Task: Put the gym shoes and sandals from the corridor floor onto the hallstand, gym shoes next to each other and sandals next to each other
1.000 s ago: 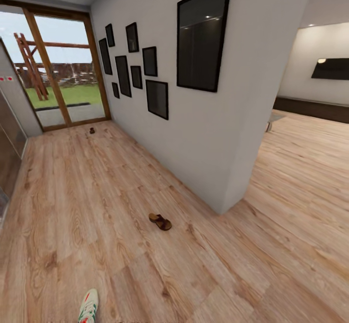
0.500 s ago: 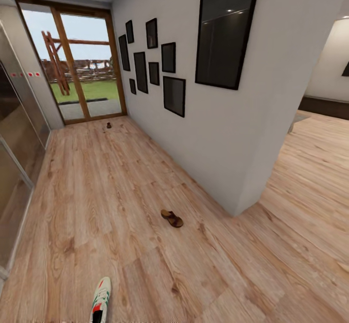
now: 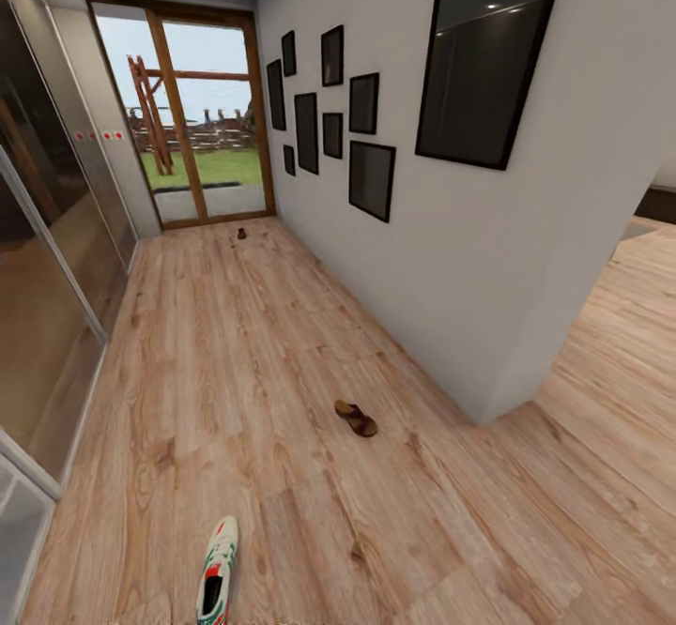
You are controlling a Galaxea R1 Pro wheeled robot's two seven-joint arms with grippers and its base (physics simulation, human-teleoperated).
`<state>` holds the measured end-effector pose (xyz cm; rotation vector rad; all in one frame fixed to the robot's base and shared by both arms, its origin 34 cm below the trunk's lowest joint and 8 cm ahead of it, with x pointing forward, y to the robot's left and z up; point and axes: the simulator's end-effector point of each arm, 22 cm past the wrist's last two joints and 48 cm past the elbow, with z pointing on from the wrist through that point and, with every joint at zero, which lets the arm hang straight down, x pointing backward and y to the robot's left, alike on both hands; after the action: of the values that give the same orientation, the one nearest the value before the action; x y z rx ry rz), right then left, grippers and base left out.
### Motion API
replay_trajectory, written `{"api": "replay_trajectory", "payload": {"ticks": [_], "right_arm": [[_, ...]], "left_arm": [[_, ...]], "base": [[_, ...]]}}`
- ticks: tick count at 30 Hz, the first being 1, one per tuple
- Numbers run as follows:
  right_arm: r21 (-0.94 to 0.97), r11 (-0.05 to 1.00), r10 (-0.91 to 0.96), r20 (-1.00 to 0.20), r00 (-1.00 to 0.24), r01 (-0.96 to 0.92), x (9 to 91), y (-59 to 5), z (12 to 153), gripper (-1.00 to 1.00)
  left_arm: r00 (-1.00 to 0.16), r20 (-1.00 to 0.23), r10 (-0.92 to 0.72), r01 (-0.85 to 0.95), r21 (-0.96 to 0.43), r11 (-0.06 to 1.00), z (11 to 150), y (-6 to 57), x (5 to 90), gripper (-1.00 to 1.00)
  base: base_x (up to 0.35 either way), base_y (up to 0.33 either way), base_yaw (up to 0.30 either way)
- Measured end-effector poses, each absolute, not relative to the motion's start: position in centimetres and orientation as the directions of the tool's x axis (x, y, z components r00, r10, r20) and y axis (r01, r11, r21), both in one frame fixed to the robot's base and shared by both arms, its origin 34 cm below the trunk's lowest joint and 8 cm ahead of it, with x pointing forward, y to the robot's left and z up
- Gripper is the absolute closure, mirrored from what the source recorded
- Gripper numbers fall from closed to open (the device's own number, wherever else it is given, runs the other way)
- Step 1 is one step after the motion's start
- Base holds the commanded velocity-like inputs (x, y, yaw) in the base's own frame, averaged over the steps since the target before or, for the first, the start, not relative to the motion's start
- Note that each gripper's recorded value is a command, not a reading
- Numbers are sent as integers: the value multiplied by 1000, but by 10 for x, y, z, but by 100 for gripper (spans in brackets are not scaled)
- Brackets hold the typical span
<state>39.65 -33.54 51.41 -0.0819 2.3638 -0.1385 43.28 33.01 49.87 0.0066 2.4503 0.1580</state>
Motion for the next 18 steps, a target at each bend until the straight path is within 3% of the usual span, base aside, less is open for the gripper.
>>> {"api": "replay_trajectory", "payload": {"ticks": [18], "right_arm": [[-124,992,-100,-679,-727,-21,391,-335,509,-100]], "left_arm": [[-786,-616,44,-37,117,992,493,331,427,-100]], "base": [[0,0,203]]}}
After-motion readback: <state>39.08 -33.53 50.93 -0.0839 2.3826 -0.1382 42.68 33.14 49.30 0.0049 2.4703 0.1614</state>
